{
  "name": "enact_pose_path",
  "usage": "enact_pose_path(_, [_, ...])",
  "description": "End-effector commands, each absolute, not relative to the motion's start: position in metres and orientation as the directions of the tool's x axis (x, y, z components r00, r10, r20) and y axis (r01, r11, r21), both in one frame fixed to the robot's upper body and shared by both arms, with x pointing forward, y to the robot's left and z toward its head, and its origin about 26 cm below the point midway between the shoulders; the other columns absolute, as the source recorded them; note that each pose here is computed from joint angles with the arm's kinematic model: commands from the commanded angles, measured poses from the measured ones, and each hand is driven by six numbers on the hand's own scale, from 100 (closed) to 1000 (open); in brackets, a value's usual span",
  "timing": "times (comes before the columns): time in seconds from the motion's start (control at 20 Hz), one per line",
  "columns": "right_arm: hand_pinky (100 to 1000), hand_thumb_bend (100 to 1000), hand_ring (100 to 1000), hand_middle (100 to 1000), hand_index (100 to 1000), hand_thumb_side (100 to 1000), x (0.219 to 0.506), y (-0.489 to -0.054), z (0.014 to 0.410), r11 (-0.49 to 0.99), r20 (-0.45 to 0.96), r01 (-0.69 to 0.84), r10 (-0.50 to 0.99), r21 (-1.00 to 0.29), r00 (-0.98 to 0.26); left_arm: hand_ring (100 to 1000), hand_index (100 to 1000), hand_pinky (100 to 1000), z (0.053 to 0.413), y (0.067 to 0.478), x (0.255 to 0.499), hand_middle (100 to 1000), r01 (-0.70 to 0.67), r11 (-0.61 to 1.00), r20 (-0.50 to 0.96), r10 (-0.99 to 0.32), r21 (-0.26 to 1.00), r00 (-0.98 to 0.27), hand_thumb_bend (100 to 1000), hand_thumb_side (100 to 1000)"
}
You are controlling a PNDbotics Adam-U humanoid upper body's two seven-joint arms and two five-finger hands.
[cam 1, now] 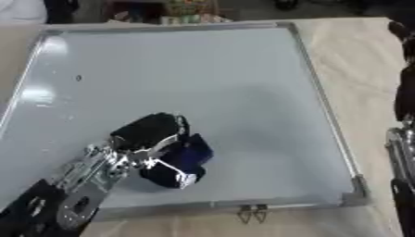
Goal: Wipe the whiteboard clean with a brush.
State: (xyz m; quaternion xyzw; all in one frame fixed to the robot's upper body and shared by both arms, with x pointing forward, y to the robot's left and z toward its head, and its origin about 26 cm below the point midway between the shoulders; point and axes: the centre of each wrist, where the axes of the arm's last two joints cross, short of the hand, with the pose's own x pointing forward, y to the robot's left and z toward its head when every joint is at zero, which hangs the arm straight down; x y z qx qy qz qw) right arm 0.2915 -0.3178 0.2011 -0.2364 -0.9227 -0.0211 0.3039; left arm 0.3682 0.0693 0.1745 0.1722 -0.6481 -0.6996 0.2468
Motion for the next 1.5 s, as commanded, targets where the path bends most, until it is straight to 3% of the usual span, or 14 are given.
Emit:
enact_pose_path(0.05, [861, 100, 830, 661, 880, 1000, 0.290, -0.320, 0.207, 0.886, 0.553, 0.451, 0.432, -0.111, -0.713, 502, 148, 529, 0.185, 0.082, 0.372, 291, 0.093, -0.048, 0.047, -0.592, 0.995, -0.805, 268, 340])
enact_pose_path(0.75, [862, 100, 831, 660, 881, 1000, 0.289, -0.321, 0.207, 0.885, 0.553, 0.452, 0.435, -0.114, -0.711, 484, 148, 504, 0.191, 0.103, 0.377, 281, 0.073, -0.040, 0.032, -0.632, 0.997, -0.774, 233, 305])
enact_pose_path(1.0, [863, 100, 831, 660, 881, 1000, 0.289, -0.321, 0.207, 0.883, 0.551, 0.454, 0.437, -0.115, -0.711, 480, 150, 500, 0.209, 0.121, 0.377, 274, 0.032, -0.005, 0.021, -0.660, 0.999, -0.751, 223, 298])
enact_pose_path(1.05, [863, 100, 831, 660, 881, 1000, 0.289, -0.321, 0.207, 0.883, 0.550, 0.454, 0.438, -0.115, -0.711, 479, 151, 497, 0.214, 0.125, 0.377, 273, 0.020, 0.000, 0.015, -0.667, 1.000, -0.745, 172, 304])
enact_pose_path(1.1, [863, 100, 831, 660, 881, 1000, 0.289, -0.321, 0.207, 0.883, 0.550, 0.454, 0.438, -0.115, -0.711, 478, 151, 497, 0.218, 0.129, 0.376, 272, 0.012, 0.006, 0.013, -0.674, 1.000, -0.739, 221, 298])
enact_pose_path(1.5, [863, 100, 831, 660, 880, 1000, 0.290, -0.321, 0.209, 0.883, 0.543, 0.454, 0.438, -0.114, -0.716, 475, 154, 495, 0.249, 0.163, 0.378, 265, -0.031, 0.063, 0.026, -0.740, 0.998, -0.672, 208, 302])
